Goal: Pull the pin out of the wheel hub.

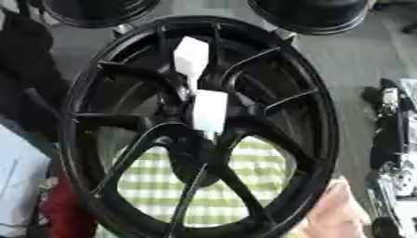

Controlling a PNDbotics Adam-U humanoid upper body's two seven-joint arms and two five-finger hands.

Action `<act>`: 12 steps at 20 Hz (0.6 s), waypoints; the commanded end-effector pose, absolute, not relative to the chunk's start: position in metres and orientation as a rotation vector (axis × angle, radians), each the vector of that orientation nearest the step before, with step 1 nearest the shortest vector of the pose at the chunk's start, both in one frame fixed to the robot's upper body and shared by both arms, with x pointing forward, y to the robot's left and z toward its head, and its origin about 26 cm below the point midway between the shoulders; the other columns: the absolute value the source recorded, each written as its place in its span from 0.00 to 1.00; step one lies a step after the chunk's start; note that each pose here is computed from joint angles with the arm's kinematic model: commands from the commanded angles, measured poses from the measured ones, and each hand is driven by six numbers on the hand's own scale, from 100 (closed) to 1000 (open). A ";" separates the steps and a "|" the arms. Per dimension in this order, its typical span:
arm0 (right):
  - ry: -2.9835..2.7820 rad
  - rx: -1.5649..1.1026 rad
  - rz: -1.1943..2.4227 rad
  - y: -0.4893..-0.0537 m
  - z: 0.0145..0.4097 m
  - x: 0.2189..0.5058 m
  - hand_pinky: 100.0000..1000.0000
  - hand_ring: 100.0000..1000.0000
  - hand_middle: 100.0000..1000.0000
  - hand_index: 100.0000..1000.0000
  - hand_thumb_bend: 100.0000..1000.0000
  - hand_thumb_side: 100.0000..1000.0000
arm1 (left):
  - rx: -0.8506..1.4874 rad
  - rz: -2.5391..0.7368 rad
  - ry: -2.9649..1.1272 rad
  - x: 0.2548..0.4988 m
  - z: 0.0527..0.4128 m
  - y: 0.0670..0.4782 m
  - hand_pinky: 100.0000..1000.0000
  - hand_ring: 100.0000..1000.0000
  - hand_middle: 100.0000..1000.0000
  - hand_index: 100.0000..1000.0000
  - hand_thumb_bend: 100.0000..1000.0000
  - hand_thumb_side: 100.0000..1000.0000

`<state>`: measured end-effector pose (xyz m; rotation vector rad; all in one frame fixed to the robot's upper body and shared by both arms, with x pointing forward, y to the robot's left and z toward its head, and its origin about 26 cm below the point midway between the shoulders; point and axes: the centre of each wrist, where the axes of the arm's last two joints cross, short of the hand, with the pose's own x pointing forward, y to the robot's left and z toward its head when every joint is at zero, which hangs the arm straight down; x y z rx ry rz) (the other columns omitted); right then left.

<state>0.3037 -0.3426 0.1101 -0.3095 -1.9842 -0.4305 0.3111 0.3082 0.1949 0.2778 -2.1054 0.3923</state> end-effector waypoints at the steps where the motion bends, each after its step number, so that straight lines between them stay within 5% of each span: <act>1: -2.000 -0.342 -0.420 -0.349 0.115 0.301 1.00 0.75 0.62 0.80 0.00 0.65 | 0.289 0.377 -2.133 0.309 0.203 0.312 0.43 0.60 0.60 0.71 0.09 0.82; 12: -2.006 -0.361 -0.419 -0.351 0.113 0.290 1.00 0.75 0.62 0.80 0.00 0.65 | 0.307 0.366 -2.129 0.307 0.203 0.315 0.42 0.60 0.60 0.71 0.08 0.82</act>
